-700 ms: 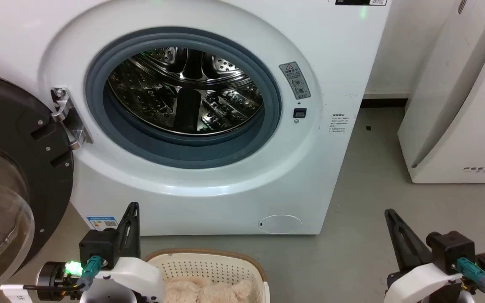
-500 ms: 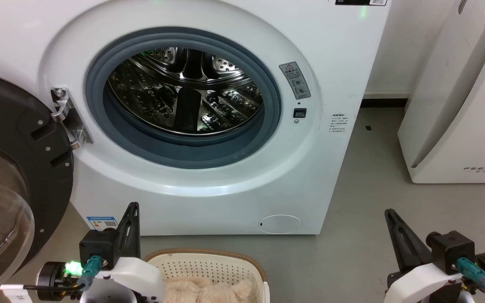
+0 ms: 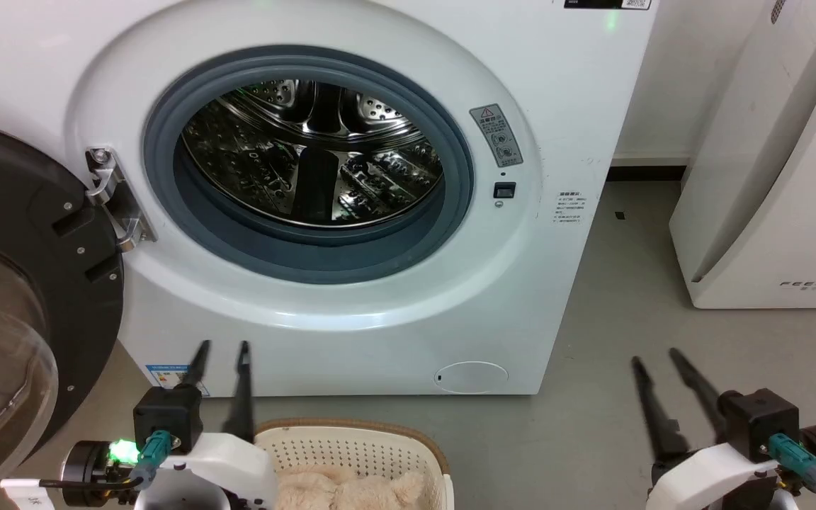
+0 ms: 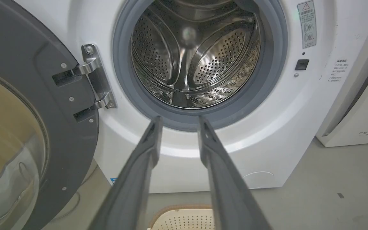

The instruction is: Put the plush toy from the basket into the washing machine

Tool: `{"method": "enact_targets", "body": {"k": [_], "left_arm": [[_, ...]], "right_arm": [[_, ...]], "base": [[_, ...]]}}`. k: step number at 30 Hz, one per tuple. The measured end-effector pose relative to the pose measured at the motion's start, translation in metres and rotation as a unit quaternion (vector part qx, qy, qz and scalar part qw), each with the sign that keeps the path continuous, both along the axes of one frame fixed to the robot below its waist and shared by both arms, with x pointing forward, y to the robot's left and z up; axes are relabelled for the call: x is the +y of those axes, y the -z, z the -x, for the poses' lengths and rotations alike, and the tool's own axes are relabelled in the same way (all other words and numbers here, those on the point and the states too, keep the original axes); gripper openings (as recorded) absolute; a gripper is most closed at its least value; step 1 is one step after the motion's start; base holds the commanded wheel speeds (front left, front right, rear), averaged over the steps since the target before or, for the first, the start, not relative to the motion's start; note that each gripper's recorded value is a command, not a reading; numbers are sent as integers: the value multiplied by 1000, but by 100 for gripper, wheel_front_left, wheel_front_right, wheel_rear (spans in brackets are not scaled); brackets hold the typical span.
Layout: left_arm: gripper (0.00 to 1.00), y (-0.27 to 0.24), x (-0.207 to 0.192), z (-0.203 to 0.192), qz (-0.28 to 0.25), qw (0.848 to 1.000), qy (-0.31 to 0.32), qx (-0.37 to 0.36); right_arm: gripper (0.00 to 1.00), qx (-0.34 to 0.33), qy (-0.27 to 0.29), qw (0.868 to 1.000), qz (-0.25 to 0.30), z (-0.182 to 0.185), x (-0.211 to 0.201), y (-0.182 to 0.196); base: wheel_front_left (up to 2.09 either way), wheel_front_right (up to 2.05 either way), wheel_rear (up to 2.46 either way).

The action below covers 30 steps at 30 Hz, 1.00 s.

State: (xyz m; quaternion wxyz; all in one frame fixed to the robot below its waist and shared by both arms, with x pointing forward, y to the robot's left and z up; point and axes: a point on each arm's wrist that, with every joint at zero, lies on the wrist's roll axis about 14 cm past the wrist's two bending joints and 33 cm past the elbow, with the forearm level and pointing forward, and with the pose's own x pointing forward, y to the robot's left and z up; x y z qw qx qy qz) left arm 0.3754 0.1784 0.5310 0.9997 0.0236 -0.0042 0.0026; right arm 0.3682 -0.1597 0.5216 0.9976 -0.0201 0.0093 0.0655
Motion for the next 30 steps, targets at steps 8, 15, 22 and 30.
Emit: {"method": "enact_targets", "body": {"k": [8, 15, 22, 30], "left_arm": [[100, 2, -2, -1, 0, 1000, 2, 0], [100, 10, -7, -4, 0, 1000, 9, 8], [100, 22, -15, -15, -1, 999, 22, 23], [100, 49, -29, -32, -3, 997, 45, 60]], "right_arm": [[100, -5, 5, 1000, -8, -1, -3, -2], [100, -10, 8, 1000, -16, -2, -6, -2], [100, -6, 15, 999, -30, -5, -10, 3], [100, 0, 22, 999, -39, -12, -14, 10]], "base": [[0, 0, 0], [0, 0, 0], [0, 0, 0], [0, 0, 0]]}}
